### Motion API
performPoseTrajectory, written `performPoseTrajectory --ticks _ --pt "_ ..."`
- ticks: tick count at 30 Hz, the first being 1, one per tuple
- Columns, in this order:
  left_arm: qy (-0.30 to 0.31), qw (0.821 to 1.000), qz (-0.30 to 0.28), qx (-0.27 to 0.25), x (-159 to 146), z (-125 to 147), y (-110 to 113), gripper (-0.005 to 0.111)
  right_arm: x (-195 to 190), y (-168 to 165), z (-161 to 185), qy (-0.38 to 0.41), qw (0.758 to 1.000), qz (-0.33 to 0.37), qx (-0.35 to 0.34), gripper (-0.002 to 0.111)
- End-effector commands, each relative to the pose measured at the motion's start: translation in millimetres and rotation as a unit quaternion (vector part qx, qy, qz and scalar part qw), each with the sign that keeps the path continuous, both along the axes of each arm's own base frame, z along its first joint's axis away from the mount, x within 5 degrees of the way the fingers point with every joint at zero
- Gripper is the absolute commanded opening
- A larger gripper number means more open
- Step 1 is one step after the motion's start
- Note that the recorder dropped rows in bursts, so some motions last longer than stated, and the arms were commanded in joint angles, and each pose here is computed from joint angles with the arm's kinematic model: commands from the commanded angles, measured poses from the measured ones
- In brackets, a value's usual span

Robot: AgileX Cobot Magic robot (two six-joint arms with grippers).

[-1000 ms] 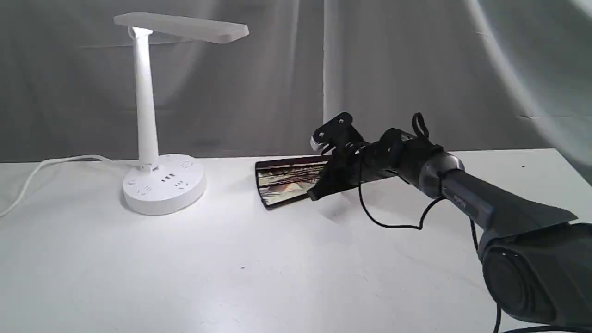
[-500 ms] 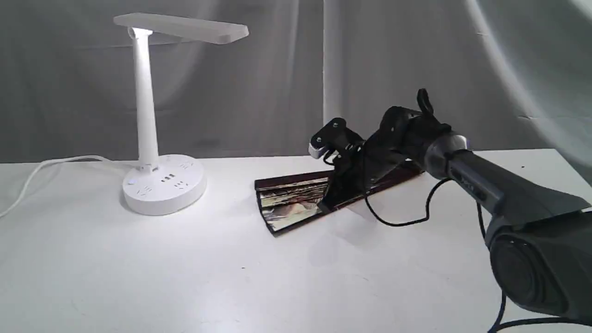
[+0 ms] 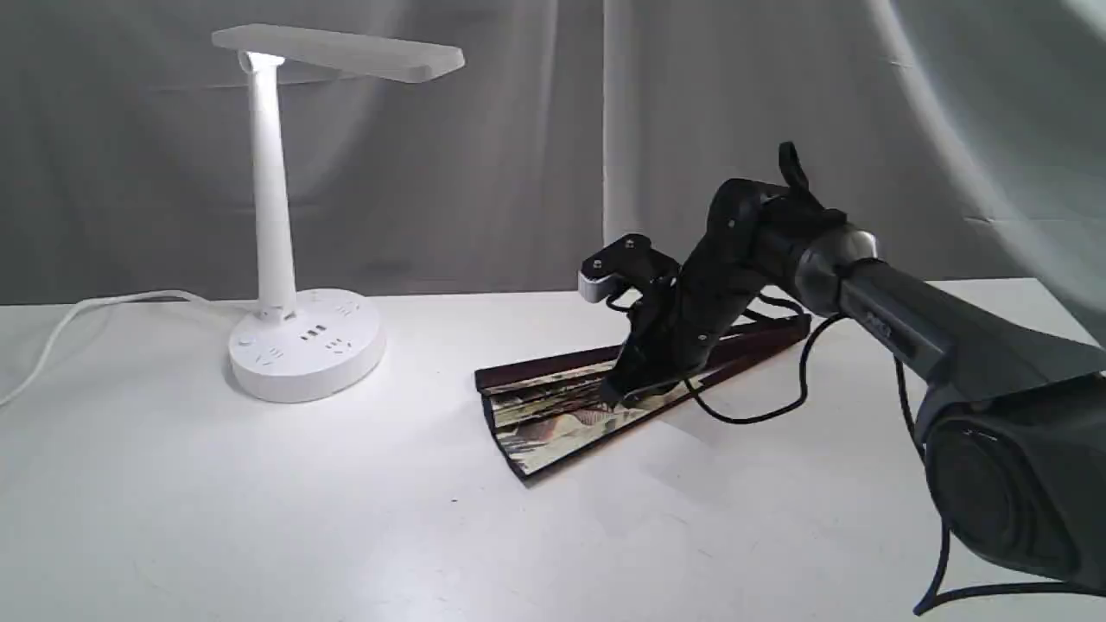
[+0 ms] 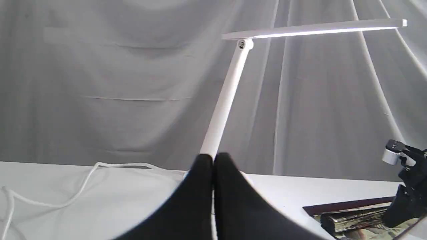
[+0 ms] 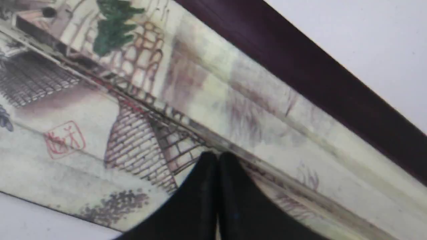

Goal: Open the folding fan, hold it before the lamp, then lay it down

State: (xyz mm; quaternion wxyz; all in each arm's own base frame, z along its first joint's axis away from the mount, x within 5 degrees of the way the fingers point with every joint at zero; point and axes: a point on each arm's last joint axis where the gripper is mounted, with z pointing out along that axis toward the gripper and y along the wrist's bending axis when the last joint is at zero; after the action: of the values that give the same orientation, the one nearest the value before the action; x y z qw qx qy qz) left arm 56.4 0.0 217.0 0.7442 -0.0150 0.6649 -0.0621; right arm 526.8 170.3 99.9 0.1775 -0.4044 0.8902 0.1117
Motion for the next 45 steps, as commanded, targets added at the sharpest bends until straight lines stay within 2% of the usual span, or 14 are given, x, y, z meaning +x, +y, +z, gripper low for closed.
performPoseTrajectory --ticks 1,5,10,23,27,33,42,45 --pt "0.000 1.000 -0.003 -0.005 0 -1 0 0.000 -21 -6 -41 0.098 0.992 0.022 -0.075 0.000" --pt "0.000 1.000 -0.003 -0.005 0 -1 0 0.000 -36 3 -47 0.118 0.987 0.041 -0.103 0.000" --pt "0.000 1.000 -0.003 -0.005 0 -1 0 0.000 -48 10 -29 0.121 0.985 0.047 -0.115 0.000" --pt "0.000 1.000 -0.003 -0.005 0 -1 0 0.000 -79 -1 2 0.158 0.980 0.017 -0.122 0.000" --pt "0.000 1.000 -0.003 -0.005 0 -1 0 0.000 -93 -6 12 0.140 0.983 0.012 -0.119 0.000" --pt "0.000 1.000 -0.003 -0.005 0 -1 0 0.000 -128 -19 21 0.097 0.990 -0.012 -0.104 0.000" --pt "0.000 1.000 -0.003 -0.005 0 -1 0 0.000 -192 -43 7 0.049 0.993 -0.063 -0.082 0.000" --pt "0.000 1.000 -0.003 -0.005 0 -1 0 0.000 -206 -41 14 0.069 0.990 -0.117 -0.034 0.000"
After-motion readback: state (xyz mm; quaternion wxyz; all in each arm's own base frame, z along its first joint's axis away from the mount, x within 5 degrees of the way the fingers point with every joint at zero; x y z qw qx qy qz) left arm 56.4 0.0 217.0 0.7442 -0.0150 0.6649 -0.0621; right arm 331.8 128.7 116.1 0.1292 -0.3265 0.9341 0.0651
